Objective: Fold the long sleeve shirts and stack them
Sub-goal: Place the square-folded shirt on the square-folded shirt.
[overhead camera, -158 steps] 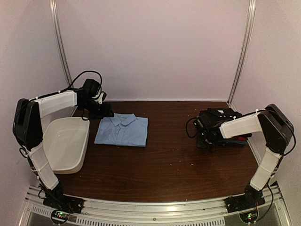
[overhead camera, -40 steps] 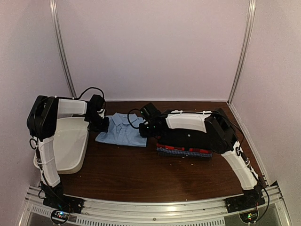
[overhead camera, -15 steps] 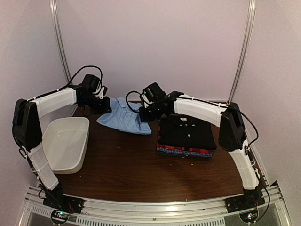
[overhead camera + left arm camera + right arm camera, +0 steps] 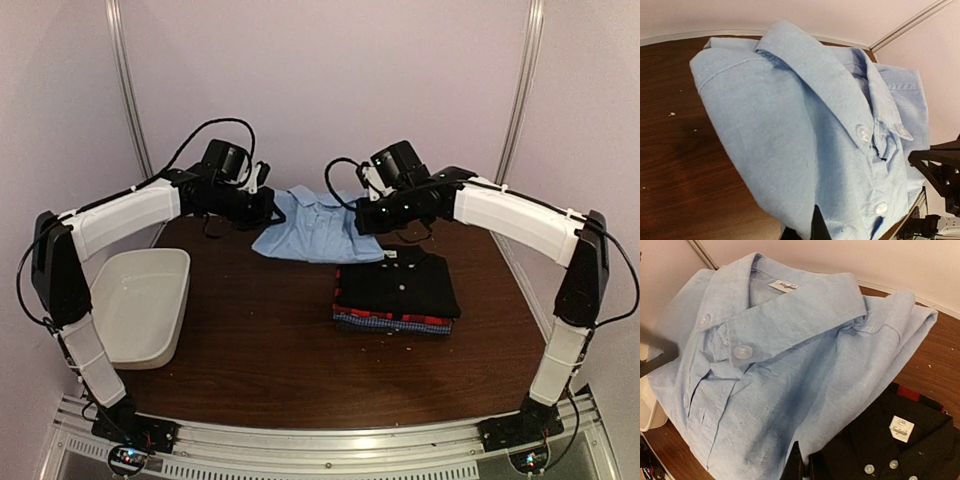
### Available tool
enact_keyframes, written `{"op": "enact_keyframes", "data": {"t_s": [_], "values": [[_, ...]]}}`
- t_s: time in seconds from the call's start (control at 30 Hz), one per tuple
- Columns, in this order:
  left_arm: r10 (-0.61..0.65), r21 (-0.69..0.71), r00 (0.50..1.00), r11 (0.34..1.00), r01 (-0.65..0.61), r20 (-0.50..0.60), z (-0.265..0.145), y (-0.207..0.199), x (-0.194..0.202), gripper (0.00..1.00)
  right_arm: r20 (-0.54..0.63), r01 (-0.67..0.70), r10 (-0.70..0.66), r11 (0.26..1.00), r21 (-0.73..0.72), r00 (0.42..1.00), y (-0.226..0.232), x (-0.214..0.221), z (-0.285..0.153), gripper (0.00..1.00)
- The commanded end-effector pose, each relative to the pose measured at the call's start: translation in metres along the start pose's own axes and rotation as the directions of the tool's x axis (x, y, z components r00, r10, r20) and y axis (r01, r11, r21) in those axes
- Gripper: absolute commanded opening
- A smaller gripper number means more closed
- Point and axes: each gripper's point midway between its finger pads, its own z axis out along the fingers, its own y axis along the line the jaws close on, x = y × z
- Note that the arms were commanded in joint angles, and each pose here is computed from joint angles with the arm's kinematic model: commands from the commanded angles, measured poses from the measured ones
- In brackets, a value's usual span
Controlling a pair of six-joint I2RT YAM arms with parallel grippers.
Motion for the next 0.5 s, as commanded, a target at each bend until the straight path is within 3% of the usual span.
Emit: {"op": "enact_keyframes", "data": {"t_s": [0.0,0.47], "values": [[-0.014,0.181,0.998,0.984,0.003,0.062,0.004,-0.062,-0.013,0.0,0.064,-0.051,0.046,0.996,0.068,0.997,-0.045,0.002,-0.028,0.0],[0.008,0.331,0.995,0.943,0.025,-0.099,0.074,-0.153,0.06,0.0,0.069,-0.174,0.163,0.959,0.224,0.984,-0.139,0.07,-0.087,0.0]]}}
